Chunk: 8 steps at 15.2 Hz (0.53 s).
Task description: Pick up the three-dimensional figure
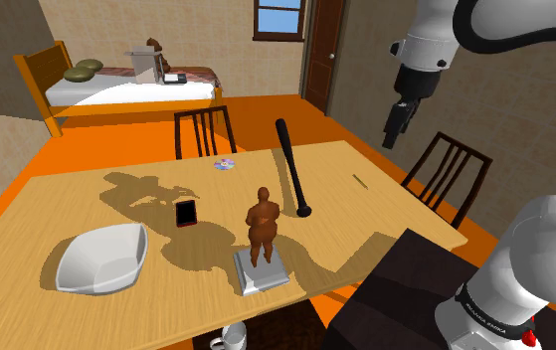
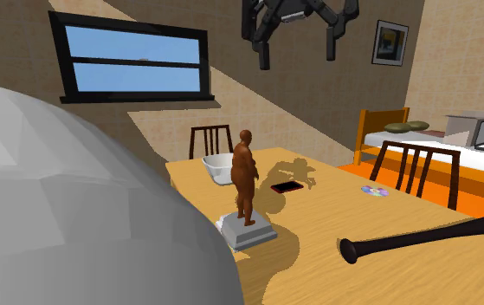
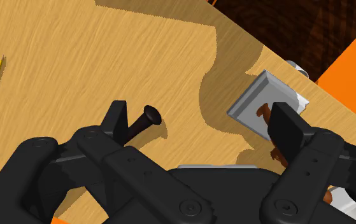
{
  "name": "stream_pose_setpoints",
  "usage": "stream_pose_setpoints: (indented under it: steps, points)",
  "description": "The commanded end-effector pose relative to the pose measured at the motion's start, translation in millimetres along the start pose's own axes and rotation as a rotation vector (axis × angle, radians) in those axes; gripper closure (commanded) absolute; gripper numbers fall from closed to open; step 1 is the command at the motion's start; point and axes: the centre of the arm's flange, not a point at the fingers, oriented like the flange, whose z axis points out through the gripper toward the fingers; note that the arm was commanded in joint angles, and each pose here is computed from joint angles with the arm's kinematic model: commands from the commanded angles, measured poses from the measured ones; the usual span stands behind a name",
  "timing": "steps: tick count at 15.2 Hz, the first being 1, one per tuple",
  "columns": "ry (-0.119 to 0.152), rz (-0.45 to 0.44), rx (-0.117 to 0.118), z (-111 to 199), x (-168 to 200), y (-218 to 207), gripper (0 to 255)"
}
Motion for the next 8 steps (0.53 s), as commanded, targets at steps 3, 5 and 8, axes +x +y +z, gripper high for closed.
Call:
stream_pose_setpoints:
  steps: [3,5,8]
  points:
    - [0.001,0.0,0.003,9.6,17.6,-16.5,0]
    - [0.002,0.001,0.007,19.1,35.2,-33.1,0]
    - [0.003,0.001,0.012,33.2,61.6,-58.0,0]
